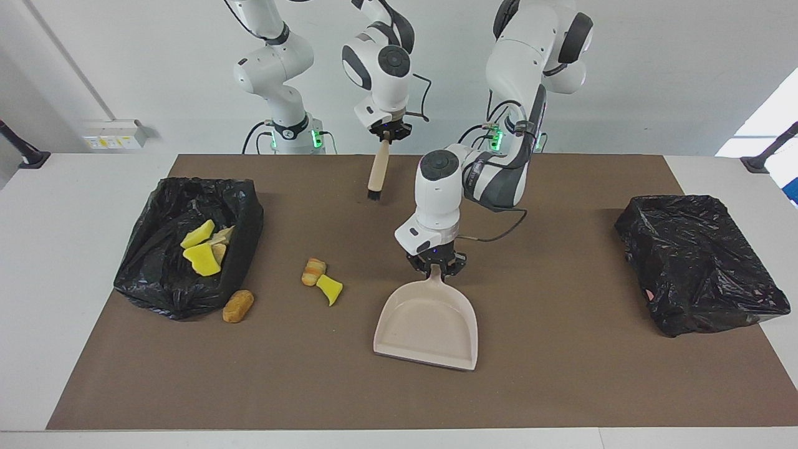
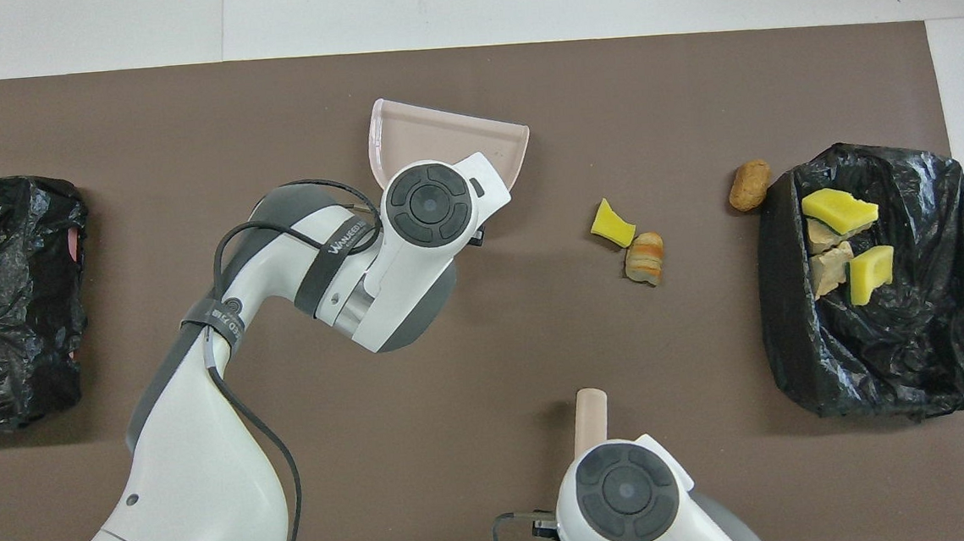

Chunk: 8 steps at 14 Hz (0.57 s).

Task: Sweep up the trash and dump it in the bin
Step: 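Grasp the wooden brush with the right gripper while the left gripper holds the dustpan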

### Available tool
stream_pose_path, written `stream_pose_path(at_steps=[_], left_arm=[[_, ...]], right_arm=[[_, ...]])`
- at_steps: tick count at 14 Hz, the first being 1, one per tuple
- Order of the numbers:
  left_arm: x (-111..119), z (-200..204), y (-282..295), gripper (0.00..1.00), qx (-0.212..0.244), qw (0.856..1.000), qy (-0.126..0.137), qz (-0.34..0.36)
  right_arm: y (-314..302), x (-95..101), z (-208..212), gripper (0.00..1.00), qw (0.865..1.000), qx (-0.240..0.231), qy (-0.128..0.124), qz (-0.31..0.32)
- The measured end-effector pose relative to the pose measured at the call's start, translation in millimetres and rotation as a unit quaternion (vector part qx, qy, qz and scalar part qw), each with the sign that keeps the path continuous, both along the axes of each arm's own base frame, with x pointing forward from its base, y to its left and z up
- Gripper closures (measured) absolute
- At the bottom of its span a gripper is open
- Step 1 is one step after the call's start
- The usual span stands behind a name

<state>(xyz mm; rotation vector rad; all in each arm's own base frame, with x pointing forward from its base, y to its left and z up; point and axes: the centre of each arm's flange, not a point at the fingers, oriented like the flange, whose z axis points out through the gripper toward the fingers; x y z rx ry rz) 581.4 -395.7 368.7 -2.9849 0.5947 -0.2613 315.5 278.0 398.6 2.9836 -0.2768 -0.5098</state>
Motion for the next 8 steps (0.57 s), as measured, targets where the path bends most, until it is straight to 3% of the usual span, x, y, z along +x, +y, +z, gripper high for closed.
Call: stream_pose_path(at_steps=[5,8], left_arm=[[1.2,28.0,34.1,0.68,0.056,0.989,0.044,-0.133],[1.4,28.3,44.9,0.68,0.076,0.972,0.069,-0.211]], right_arm=[[-51.6,36.2,-2.4,0.74,0.998,-0.051,-0.034,0.009],[-111.9,72.5,-7.7,0.74,0.995,-0.090,-0.046,0.007]])
